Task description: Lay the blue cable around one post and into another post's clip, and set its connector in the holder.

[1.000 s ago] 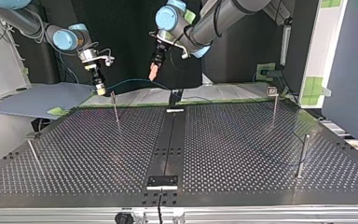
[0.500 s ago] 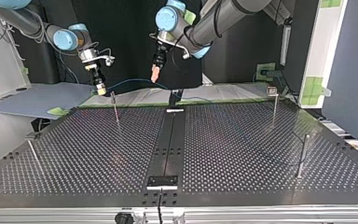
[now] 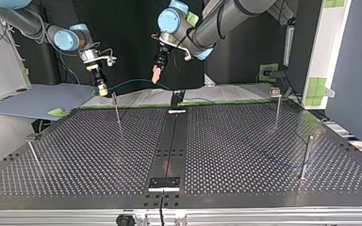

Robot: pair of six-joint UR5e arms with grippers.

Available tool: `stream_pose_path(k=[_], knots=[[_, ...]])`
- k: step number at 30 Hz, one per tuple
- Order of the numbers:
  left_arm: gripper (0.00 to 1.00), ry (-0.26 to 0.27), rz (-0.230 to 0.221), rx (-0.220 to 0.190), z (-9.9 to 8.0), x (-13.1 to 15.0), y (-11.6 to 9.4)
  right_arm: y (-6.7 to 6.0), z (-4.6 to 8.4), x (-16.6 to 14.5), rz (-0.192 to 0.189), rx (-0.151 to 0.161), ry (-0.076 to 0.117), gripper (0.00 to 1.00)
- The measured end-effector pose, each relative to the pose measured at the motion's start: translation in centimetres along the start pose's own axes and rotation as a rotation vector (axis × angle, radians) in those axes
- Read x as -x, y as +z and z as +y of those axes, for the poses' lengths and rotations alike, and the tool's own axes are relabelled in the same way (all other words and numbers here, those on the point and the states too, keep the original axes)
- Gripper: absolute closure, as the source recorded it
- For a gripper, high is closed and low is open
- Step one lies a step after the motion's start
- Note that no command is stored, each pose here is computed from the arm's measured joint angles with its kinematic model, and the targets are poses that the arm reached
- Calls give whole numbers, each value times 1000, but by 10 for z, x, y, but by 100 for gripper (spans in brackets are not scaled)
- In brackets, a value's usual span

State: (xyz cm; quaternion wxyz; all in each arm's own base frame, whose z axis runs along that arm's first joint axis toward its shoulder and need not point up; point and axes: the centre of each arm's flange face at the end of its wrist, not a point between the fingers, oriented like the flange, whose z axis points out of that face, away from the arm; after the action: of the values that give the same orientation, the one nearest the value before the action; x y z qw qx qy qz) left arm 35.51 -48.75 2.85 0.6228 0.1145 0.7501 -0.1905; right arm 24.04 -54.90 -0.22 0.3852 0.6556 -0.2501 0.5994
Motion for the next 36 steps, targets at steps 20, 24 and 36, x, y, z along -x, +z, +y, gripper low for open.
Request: stream_pose_path(k=[20,24,36], knots=[[0,35,42,24,-16,-36,21,0,-3,0,-5,-9,4,100],[0,31,25,31,-24,-32,24,0,-4,0,-6,-11,5,100],[0,40,9,89,-29,-29,23,0,-6,-1,-3,-21,5,100]])
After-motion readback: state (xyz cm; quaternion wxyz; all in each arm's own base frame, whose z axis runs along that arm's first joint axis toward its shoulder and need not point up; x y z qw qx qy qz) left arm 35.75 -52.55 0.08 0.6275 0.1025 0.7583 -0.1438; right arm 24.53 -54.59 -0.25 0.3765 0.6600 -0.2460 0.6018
